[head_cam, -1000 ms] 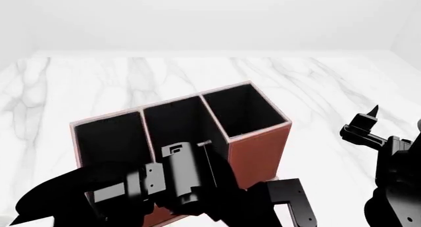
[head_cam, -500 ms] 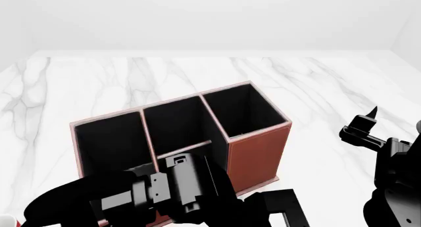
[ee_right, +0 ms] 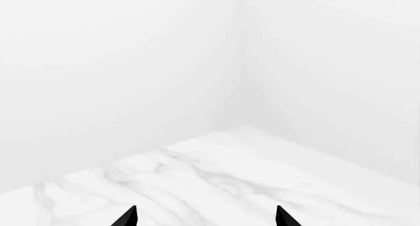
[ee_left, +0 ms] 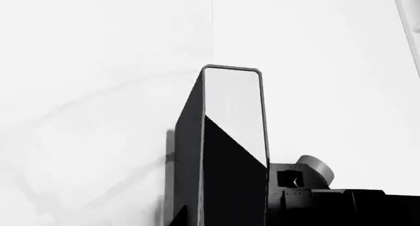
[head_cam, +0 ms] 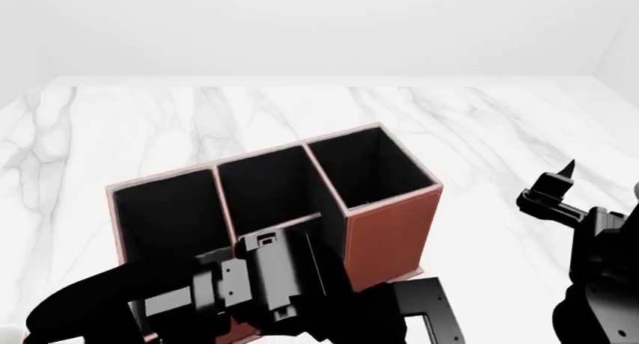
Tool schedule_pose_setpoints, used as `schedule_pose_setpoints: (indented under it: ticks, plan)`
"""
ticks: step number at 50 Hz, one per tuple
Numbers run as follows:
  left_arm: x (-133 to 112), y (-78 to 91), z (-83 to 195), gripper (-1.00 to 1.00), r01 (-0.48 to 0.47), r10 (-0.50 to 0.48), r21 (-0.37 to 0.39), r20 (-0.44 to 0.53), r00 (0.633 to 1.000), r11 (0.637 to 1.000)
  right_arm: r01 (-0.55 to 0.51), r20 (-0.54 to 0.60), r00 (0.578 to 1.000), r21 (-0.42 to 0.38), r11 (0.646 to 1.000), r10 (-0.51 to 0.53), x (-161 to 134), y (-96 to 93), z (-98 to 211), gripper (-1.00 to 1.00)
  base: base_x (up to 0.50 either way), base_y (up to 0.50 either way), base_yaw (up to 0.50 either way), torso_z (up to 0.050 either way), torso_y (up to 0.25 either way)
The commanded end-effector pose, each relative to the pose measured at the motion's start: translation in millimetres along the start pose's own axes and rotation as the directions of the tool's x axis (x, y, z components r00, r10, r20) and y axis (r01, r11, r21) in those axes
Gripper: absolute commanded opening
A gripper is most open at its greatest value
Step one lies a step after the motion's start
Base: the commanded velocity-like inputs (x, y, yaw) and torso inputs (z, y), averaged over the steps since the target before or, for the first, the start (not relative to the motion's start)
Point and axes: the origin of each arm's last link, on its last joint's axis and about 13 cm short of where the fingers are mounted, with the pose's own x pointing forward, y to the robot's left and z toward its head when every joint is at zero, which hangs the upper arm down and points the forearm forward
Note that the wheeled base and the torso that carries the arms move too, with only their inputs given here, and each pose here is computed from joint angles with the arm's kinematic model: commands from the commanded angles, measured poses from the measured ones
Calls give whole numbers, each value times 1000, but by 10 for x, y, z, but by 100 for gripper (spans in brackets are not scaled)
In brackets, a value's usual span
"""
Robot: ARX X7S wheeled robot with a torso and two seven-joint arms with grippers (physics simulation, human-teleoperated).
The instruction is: Pick up the book and place it in the left compartment of the caddy.
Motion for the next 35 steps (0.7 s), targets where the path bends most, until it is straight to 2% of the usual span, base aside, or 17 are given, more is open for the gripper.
schedule_pose_setpoints:
  ticks: [1, 7, 8, 10, 11, 19, 24, 26, 27, 28, 29, 31, 32, 35]
  plan:
    - [-157, -244, 1, -100, 40, -41, -31, -20, 999, 999, 4, 5, 1000, 5, 1000, -4, 7, -8, 25, 100, 0, 0, 0, 0, 0]
    - [-591, -501, 59, -100, -50, 51, -46, 31, 998, 998, 6, 4, 1000, 3, 1000, -6, 12, -6, 25, 100, 0, 0, 0, 0, 0]
    - [-728, -569, 49, -100, -78, 80, -52, 44, 996, 996, 5, 7, 1000, 5, 1000, -5, 9, -4, 40, 100, 0, 0, 0, 0, 0]
    - [-779, -597, 44, -100, -105, 108, -57, 47, 993, 993, 5, 8, 1000, 5, 1000, -5, 10, -2, 44, 100, 0, 0, 0, 0, 0]
    - [-946, -668, 26, -100, -138, 141, -60, 46, 989, 989, 4, 12, 1000, 4, 1000, -4, 9, 4, 56, 100, 0, 0, 0, 0, 0]
    - [-1445, -881, 55, -100, -264, 271, -91, 79, 959, 960, 6, 17, 1000, 5, 1000, -7, 12, 5, 85, 100, 0, 0, 0, 0, 0]
    - [-1802, -1053, 164, -100, -343, 366, -150, 178, 913, 927, 4, 18, 1000, 4, 1000, -4, 8, 10, 82, 100, 0, 0, 0, 0, 0]
    - [-1891, -1099, 191, -100, -368, 392, -148, 197, 899, 918, 3, 18, 1000, 3, 1000, -3, 6, 15, 80, 100, 0, 0, 0, 0, 5]
    - [-2000, -1151, 228, -100, -412, 433, -140, 207, 877, 901, 2, 18, 1000, 3, 1000, -2, 3, 20, 81, 100, 0, 0, 0, 0, 0]
    - [-2001, -1153, 229, -100, -412, 433, -140, 207, 877, 900, 2, 18, 1000, 3, 1000, -2, 3, 20, 81, 100, 0, 0, 0, 0, 0]
    - [-2111, -1204, 274, -100, -445, 469, -152, 212, 857, 882, 1, 18, 1000, 4, 1000, -1, 3, 22, 82, 100, 0, 0, 0, 0, 0]
    - [-2190, -1247, 307, -100, -454, 481, -165, 222, 848, 876, 1, 17, 1000, 3, 1000, -1, 4, 25, 79, 100, 0, 0, 0, 0, 0]
    - [-2285, -1287, 348, -100, -478, 514, -195, 237, 824, 856, 0, 17, 1000, 4, 1000, 0, 7, 27, 83, 100, 0, 0, 0, 0, 0]
    - [-2419, -1348, 400, -100, -487, 539, -239, 264, 800, 840, 2, 20, 1000, 5, 1000, -2, 14, 29, 91, 100, 0, 0, 0, 0, 0]
